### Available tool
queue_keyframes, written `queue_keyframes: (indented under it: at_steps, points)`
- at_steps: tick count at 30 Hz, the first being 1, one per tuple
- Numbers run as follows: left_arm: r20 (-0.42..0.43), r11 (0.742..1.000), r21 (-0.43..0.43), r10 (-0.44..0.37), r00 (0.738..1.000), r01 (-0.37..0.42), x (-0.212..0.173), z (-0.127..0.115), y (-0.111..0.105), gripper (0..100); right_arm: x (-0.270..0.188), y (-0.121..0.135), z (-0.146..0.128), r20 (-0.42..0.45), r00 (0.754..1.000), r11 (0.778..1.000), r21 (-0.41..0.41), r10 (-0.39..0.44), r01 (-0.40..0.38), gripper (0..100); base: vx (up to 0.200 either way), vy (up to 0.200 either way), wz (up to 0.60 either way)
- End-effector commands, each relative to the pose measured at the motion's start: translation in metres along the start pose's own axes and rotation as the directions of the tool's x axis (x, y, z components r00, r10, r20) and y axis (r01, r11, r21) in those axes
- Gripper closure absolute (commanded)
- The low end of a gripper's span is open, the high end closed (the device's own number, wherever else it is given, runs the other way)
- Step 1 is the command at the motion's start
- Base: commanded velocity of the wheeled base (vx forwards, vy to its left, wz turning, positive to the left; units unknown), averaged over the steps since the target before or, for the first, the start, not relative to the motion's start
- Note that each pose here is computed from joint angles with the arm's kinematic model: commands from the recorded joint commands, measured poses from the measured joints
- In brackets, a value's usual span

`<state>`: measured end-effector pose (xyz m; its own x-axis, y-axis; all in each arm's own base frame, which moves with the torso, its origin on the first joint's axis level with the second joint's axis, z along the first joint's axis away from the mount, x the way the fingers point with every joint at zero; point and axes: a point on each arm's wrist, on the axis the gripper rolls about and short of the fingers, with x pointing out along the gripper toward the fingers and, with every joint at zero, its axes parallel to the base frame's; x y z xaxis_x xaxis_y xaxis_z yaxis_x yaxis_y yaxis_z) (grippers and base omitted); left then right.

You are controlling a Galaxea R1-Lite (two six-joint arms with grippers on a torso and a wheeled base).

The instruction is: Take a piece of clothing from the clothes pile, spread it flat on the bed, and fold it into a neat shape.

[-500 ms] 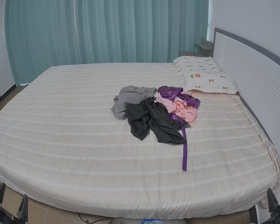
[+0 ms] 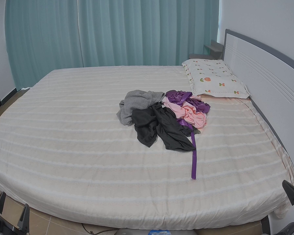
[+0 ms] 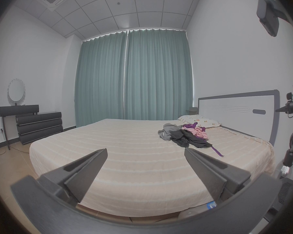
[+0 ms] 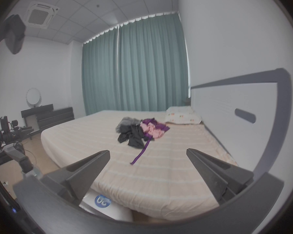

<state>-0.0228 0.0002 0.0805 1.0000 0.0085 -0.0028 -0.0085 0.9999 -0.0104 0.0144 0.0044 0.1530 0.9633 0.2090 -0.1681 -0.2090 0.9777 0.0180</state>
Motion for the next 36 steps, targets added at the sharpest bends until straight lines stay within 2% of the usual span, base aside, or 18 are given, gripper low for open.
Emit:
queue_keyframes:
  at_steps: [1,3,7,11,12,15,18,20,22,25,36]
  points:
    - [-0.005,1.0,0.0,0.001,1.0,-0.001,0.0,-0.005,0.0,0,0.12,-0.003,0.015,-0.437,0.878,0.981,0.112,0.193,-0.16,0,0.0,0.0,0.0]
    - [-0.005,1.0,0.0,0.001,1.0,-0.001,0.0,-0.005,0.0,0,0.148,-0.001,0.016,-0.45,0.868,0.976,0.148,0.21,-0.159,0,0.0,0.0,0.0]
    - [-0.005,1.0,0.0,0.001,1.0,-0.001,0.0,-0.005,0.0,0,0.231,0.012,0.004,-0.469,0.849,0.953,0.279,0.245,-0.121,0,0.0,0.0,0.0]
    - [-0.005,1.0,0.0,0.001,1.0,-0.001,0.0,-0.005,0.0,0,0.315,0.029,-0.023,-0.472,0.862,0.946,0.323,0.183,-0.024,0,0.0,0.0,0.0]
    - [-0.005,1.0,0.0,0.001,1.0,-0.001,0.0,-0.005,0.0,0,0.321,0.031,-0.025,-0.472,0.863,0.946,0.323,0.178,-0.018,0,0.0,0.0,0.0]
    - [-0.005,1.0,0.0,0.001,1.0,-0.001,0.0,-0.005,0.0,0,0.382,0.045,-0.037,-0.448,0.885,0.932,0.358,0.126,0.048,0,0.0,0.0,0.0]
    - [-0.005,1.0,0.0,0.001,1.0,-0.001,0.0,-0.005,0.0,0,0.424,0.055,-0.054,-0.454,0.885,0.925,0.37,0.104,0.081,0,0.0,0.0,0.0]
    - [-0.005,1.0,0.0,0.001,1.0,-0.001,0.0,-0.005,0.0,0,0.44,0.058,-0.059,-0.476,0.875,0.923,0.368,0.086,0.109,0,0.0,0.0,0.0]
    - [-0.005,1.0,0.0,0.001,1.0,-0.001,0.0,-0.005,0.0,0,0.456,0.062,-0.061,-0.498,0.864,0.908,0.394,0.081,0.142,0,0.0,0.0,0.0]
    - [-0.005,1.0,0.0,0.001,1.0,-0.001,0.0,-0.005,0.0,0,0.471,0.066,-0.057,-0.504,0.86,0.885,0.434,0.082,0.17,0,0.0,0.0,0.0]
    - [-0.005,1.0,0.0,0.001,1.0,-0.001,0.0,-0.005,0.0,0,0.487,0.067,-0.091,-0.564,0.822,0.833,0.491,0.082,0.254,0,0.0,0.0,0.0]
